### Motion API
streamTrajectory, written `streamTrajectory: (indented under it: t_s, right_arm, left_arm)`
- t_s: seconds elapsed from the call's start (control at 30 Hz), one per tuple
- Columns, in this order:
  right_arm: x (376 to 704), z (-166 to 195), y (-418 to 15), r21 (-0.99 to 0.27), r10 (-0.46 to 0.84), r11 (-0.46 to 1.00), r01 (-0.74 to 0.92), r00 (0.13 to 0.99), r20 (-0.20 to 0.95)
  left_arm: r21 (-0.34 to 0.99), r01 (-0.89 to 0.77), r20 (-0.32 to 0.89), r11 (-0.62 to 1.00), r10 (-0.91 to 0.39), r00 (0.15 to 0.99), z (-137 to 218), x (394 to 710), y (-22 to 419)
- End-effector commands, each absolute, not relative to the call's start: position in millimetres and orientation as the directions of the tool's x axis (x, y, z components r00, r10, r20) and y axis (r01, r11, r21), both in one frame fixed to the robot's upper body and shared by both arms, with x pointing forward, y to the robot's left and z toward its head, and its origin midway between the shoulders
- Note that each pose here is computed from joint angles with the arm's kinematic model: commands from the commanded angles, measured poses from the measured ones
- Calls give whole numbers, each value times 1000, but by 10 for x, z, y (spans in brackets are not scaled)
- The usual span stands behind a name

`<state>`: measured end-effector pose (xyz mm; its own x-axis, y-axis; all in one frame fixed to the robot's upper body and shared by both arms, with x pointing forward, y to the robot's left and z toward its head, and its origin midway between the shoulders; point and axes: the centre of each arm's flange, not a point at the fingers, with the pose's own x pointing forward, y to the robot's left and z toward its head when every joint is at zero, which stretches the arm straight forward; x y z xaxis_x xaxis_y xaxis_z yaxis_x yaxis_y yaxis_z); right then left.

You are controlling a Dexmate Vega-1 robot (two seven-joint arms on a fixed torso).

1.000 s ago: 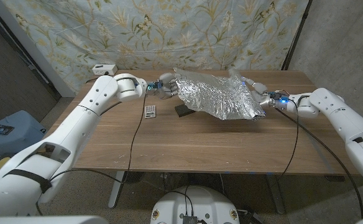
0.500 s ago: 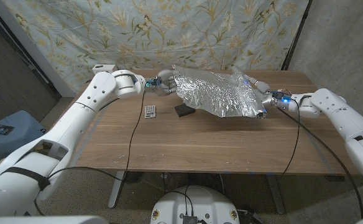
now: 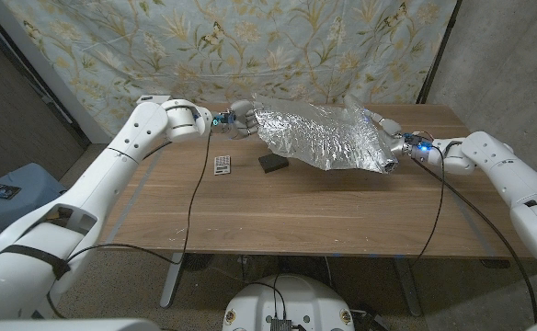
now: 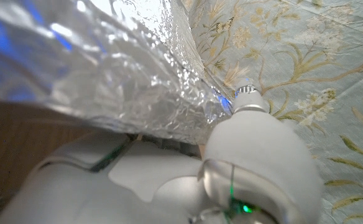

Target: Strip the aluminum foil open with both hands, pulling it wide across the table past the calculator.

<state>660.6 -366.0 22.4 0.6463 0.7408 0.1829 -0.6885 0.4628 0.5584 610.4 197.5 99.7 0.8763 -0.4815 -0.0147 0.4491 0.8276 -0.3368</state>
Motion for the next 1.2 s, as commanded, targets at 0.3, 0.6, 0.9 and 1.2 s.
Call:
streamTrajectory:
  t_s: [0.3, 0.6, 0.9, 1.2]
  right_arm:
    - [6621, 197, -3665, 562, 729, 460, -688, 654, 204]
    - [6601, 152, -3674, 566, 722, 457, -686, 658, 214]
    - [6586, 128, -3716, 567, 715, 462, -682, 665, 217]
    - [6586, 129, -3761, 559, 709, 466, -685, 668, 227]
  left_arm:
    - [-330, 427, -18, 842, -457, 889, 1024, 6007, 2108]
    - [-328, 422, -17, 845, -452, 892, 1031, 5966, 2150]
    - [-322, 414, -19, 851, -443, 896, 1024, 5917, 2187]
    - [-314, 405, -21, 859, -433, 901, 1014, 5869, 2235]
